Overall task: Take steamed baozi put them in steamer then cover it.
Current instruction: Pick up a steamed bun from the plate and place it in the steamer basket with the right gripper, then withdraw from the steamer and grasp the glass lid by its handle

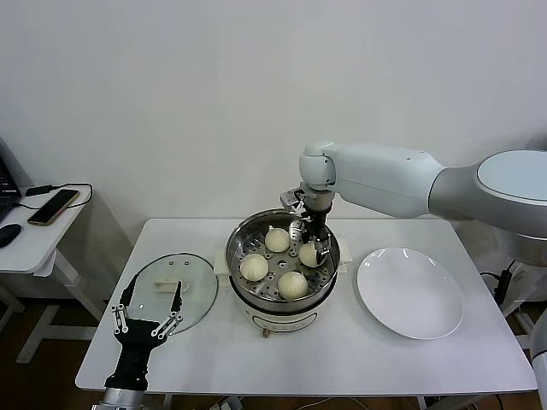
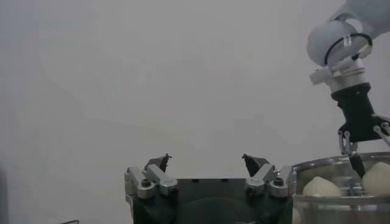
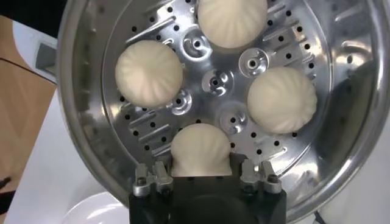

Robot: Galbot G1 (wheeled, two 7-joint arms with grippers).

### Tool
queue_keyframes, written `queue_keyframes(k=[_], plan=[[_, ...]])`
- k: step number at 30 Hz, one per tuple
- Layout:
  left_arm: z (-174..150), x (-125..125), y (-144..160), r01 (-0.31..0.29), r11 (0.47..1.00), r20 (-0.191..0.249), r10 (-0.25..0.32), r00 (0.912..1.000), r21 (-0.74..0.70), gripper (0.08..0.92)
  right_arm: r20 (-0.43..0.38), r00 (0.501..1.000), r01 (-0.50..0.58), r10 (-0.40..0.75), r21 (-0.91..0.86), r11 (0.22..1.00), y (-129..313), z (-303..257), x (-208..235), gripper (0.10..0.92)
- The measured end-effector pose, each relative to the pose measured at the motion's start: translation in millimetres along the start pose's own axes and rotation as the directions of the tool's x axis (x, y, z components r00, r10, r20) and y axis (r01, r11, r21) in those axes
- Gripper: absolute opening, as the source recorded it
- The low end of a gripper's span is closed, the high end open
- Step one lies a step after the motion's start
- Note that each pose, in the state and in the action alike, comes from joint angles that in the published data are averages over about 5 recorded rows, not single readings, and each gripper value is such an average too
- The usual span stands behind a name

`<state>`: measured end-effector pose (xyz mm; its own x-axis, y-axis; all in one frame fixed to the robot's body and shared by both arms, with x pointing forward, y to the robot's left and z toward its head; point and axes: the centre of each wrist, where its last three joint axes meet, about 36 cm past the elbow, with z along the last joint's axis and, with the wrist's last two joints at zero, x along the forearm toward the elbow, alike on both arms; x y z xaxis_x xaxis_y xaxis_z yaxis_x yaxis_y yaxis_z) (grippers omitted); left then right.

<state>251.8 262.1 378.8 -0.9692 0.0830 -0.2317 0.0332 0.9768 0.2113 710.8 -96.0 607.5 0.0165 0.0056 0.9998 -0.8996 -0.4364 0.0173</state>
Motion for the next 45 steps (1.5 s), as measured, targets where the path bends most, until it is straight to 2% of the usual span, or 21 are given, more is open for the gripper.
queue_keyframes(k=[5, 12, 17, 21, 23, 26, 29, 32, 36, 39, 42, 45], plan=[[-0.2, -0.5, 0.8, 0.003, 1.0, 0.0, -0.003, 1.0, -0.002, 0.823, 0.005, 1.0, -0.012, 0.012, 0.012, 1.0, 1.3, 0.0, 2.6, 0.813], [-1.0, -2.4, -0.5, -0.001, 1.0, 0.0, 0.001, 1.0, -0.003, 0.823, 0.05, 0.998, -0.046, 0.044, 0.03, 0.999, 6.4, 4.6, 23.0, 0.823], [-1.7, -5.7, -0.5, 0.002, 1.0, 0.006, -0.002, 1.0, -0.015, 0.823, 0.183, 0.971, -0.16, 0.154, 0.016, 0.987, 15.3, 16.2, 46.5, 0.823], [0.7, -8.9, 2.3, 0.005, 0.999, 0.004, -0.005, 1.0, -0.044, 0.823, 0.321, 0.892, -0.326, 0.318, -0.031, 0.945, 28.9, 33.0, 54.8, 0.823], [2.3, -10.8, 3.9, 0.008, 0.998, 0.002, -0.008, 1.0, -0.065, 0.823, 0.383, 0.823, -0.424, 0.419, -0.075, 0.902, 37.9, 42.2, 52.6, 0.823], [4.3, -14.6, 5.3, 0.013, 0.995, 0.001, -0.013, 0.9999, -0.102, 0.823, 0.453, 0.675, -0.574, 0.582, -0.173, 0.8, 52.7, 54.2, 43.9, 0.823], [6.4, -19.0, 5.8, 0.022, 0.989, 0.001, -0.022, 0.9997, -0.143, 0.823, 0.485, 0.481, -0.691, 0.73, -0.303, 0.656, 68.5, 64.1, 30.7, 0.823], [9.3, -24.1, 6.8, 0.03, 0.981, 0.002, -0.031, 0.9995, -0.193, 0.823, 0.464, 0.261, -0.75, 0.847, -0.455, 0.48, 86.8, 74.9, 12.6, 0.823], [15.4, -32.7, 10.0, 0.033, 0.961, 0.003, -0.034, 0.9994, -0.273, 0.823, 0.327, -0.023, -0.725, 0.945, -0.656, 0.209, 114.9, 93.2, -16.4, 0.823], [22.5, -39.8, 13.4, 0.029, 0.939, 0.0, -0.031, 0.9995, -0.343, 0.823, 0.172, -0.185, -0.644, 0.968, -0.765, 0.012, 138.2, 108.7, -41.5, 0.823], [32.2, -46.4, 19.0, 0.017, 0.904, -0.007, -0.022, 0.9997, -0.428, 0.823, 0.015, -0.286, -0.547, 0.958, -0.823, -0.15, 164.2, 124.1, -69.3, 0.823], [44.9, -50.6, 26.8, -0.007, 0.849, -0.023, -0.006, 0.9997, -0.528, 0.823, -0.121, -0.336, -0.459, 0.934, -0.845, -0.274, 192.1, 137.1, -99.3, 0.823]])
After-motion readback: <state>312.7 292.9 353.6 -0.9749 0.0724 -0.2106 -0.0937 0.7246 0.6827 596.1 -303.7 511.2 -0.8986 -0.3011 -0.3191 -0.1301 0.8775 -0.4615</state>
